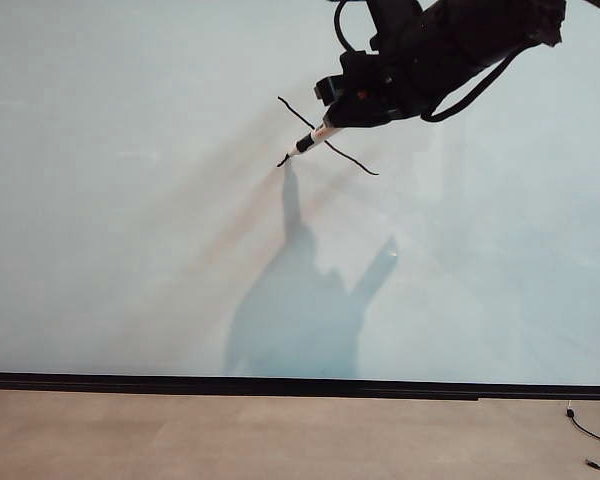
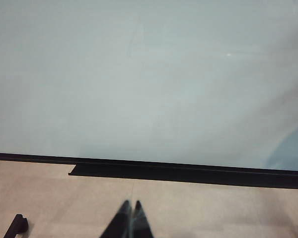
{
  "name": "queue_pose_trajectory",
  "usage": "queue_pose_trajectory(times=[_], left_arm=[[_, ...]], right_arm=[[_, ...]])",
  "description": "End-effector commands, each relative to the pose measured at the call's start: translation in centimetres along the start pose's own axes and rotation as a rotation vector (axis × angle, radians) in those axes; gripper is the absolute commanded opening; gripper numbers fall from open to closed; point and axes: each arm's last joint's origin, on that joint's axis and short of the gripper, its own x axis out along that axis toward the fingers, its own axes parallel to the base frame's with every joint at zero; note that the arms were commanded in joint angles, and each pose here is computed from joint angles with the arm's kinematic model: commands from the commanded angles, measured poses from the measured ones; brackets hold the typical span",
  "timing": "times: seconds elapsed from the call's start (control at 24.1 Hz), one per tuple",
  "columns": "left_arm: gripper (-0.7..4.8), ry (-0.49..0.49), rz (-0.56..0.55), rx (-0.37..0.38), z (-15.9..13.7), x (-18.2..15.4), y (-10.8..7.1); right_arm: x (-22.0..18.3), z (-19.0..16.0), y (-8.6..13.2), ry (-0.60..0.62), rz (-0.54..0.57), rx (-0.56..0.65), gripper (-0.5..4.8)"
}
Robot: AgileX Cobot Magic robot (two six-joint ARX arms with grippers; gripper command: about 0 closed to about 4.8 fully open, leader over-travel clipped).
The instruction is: Pick up the pen on the shelf to the right of the whiteboard and draw a cross mark.
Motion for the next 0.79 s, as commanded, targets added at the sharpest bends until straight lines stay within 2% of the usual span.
queue_pose_trajectory(times=[0.04, 0.79], left_arm=[[-0.05, -0.011, -0.004, 0.004, 0.2, 0.0, 0.0], [-0.05, -0.011, -0.004, 0.004, 0.2, 0.0, 0.0]], right_arm=[[-0.4, 0.7, -0.5, -0.012, -0.059, -0.008, -0.05], [-2.7, 2.5, -1.3, 0.019, -0.174, -0.056, -0.05]])
